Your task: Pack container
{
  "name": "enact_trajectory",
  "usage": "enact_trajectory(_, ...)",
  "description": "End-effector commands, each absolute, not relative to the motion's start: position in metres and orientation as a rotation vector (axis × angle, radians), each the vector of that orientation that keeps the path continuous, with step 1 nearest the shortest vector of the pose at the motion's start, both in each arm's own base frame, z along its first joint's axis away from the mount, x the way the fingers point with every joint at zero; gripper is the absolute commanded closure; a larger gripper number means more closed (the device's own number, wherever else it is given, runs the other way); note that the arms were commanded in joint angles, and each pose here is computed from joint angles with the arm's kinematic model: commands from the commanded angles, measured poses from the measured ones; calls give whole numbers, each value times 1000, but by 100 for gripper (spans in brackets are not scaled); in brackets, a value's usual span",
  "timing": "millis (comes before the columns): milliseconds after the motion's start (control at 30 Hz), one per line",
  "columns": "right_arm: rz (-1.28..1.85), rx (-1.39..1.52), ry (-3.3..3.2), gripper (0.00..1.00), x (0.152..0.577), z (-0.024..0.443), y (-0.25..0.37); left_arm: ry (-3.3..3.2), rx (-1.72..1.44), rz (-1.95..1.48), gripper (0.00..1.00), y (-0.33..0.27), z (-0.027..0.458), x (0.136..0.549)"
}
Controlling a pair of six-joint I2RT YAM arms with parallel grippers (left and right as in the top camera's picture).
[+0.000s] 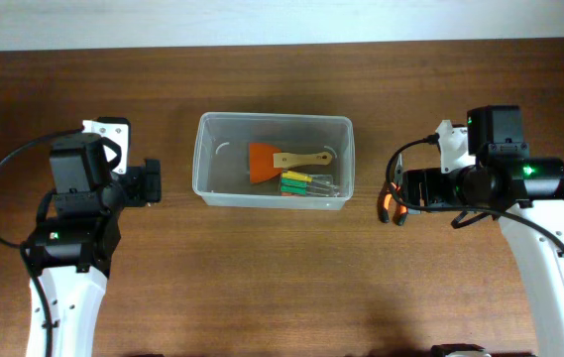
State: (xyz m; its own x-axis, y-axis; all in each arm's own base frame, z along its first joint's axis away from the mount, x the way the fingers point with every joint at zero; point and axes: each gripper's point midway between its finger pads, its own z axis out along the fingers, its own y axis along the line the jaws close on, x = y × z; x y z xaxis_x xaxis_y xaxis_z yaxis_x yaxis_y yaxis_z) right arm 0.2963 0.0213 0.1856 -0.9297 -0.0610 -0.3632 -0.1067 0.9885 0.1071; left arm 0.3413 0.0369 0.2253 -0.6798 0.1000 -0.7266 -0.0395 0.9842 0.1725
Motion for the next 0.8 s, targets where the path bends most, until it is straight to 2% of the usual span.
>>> enact_trajectory(0, 198, -129, 2764, 1, 297, 185, 25, 2286, 49, 241, 1, 40, 235, 344)
enact_trajectory(233, -136, -171, 2677, 1, 279, 210, -13, 2286, 49, 241, 1, 40, 235, 344)
enact_trajectory(533, -163, -134, 2160, 1, 238, 282, -12, 2286, 49, 241, 1, 40, 235, 344)
enact_trajectory(633, -151, -104, 2053, 1, 221, 271, -11, 2286, 49, 241, 1, 40, 235, 344)
enact_trajectory(767, -93, -7, 2033, 1, 210, 221, -11, 2286, 49, 241, 1, 40, 235, 344)
